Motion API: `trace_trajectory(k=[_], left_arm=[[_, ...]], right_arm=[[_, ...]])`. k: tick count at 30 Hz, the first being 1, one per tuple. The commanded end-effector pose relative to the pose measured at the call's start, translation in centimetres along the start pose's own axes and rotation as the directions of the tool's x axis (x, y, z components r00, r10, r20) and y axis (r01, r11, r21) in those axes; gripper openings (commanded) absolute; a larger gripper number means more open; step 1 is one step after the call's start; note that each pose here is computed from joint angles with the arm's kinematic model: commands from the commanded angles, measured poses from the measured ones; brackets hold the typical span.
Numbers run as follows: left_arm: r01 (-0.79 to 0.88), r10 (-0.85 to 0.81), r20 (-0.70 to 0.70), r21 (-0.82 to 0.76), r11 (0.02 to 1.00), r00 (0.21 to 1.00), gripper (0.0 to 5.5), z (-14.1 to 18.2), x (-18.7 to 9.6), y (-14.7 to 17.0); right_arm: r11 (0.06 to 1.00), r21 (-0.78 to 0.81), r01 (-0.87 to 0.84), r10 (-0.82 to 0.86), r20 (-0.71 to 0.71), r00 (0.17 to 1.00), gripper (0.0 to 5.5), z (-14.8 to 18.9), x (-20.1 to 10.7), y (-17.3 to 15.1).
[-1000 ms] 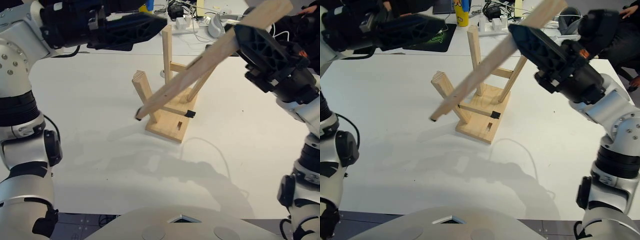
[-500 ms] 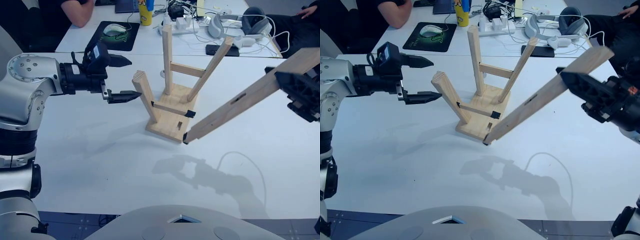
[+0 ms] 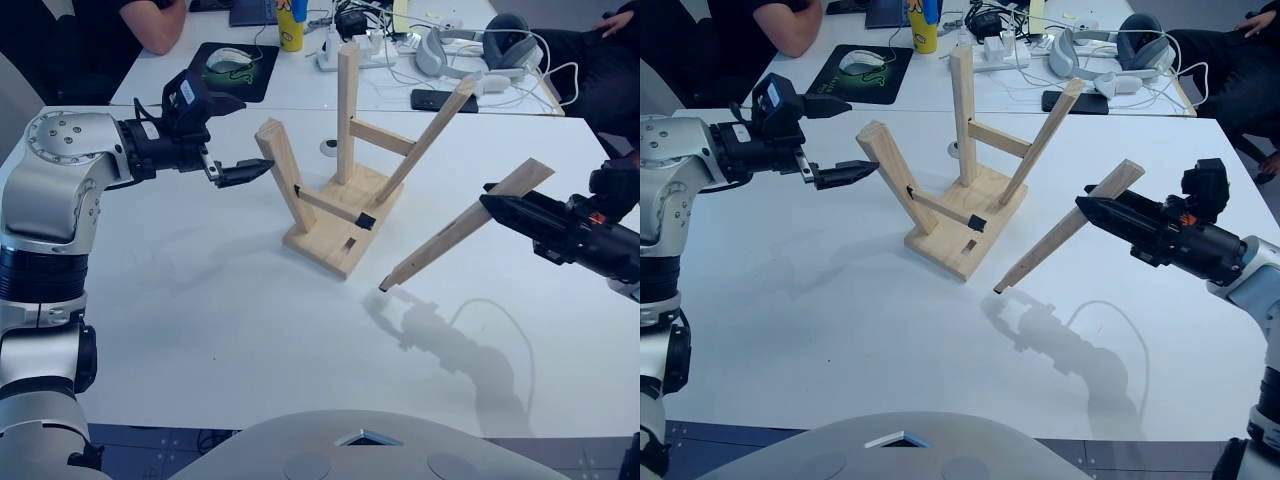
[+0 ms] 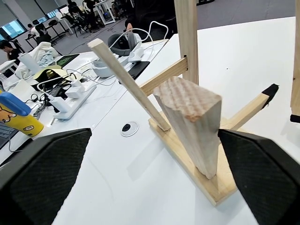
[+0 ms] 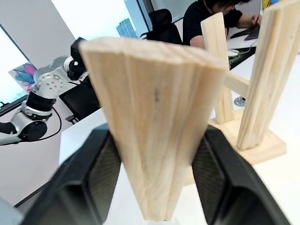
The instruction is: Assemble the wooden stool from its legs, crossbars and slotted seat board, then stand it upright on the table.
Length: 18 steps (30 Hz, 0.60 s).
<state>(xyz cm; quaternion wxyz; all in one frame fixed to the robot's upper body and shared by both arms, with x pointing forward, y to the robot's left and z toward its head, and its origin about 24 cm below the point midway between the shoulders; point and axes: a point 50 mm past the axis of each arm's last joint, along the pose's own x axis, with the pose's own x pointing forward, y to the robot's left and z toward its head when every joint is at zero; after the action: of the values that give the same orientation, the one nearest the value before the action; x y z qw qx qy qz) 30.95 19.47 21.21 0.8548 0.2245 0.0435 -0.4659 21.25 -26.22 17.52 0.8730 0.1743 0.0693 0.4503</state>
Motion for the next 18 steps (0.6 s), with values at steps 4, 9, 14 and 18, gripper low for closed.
trace_trajectory(k=[4, 9, 14, 18], left_arm=[[-0.028, 0.028, 0.004, 0.014, 1.000, 1.000, 5.00, 0.3, 0.0, 0.7], [-0.019, 0.019, 0.010, -0.002, 1.000, 1.000, 5.00, 0.3, 0.0, 0.6], [-0.006, 0.006, 0.019, -0.005, 1.000, 1.000, 5.00, 0.6, 0.2, 0.7], [-0.001, 0.001, 0.019, -0.003, 1.000, 1.000, 5.00, 0.6, 0.3, 0.7]], right_arm=[[0.989, -0.145, -0.004, 0.021, 0.118, 0.993, 2.08, 0.6, 2.7, 1.5], [0.968, -0.245, 0.044, -0.004, 0.162, 0.987, 2.08, -0.3, 4.2, 2.0], [0.963, -0.266, 0.042, -0.005, 0.135, 0.991, 2.08, -2.1, 5.1, 2.3], [0.966, -0.254, 0.043, -0.011, 0.128, 0.992, 2.08, -3.2, 5.2, 2.1]])
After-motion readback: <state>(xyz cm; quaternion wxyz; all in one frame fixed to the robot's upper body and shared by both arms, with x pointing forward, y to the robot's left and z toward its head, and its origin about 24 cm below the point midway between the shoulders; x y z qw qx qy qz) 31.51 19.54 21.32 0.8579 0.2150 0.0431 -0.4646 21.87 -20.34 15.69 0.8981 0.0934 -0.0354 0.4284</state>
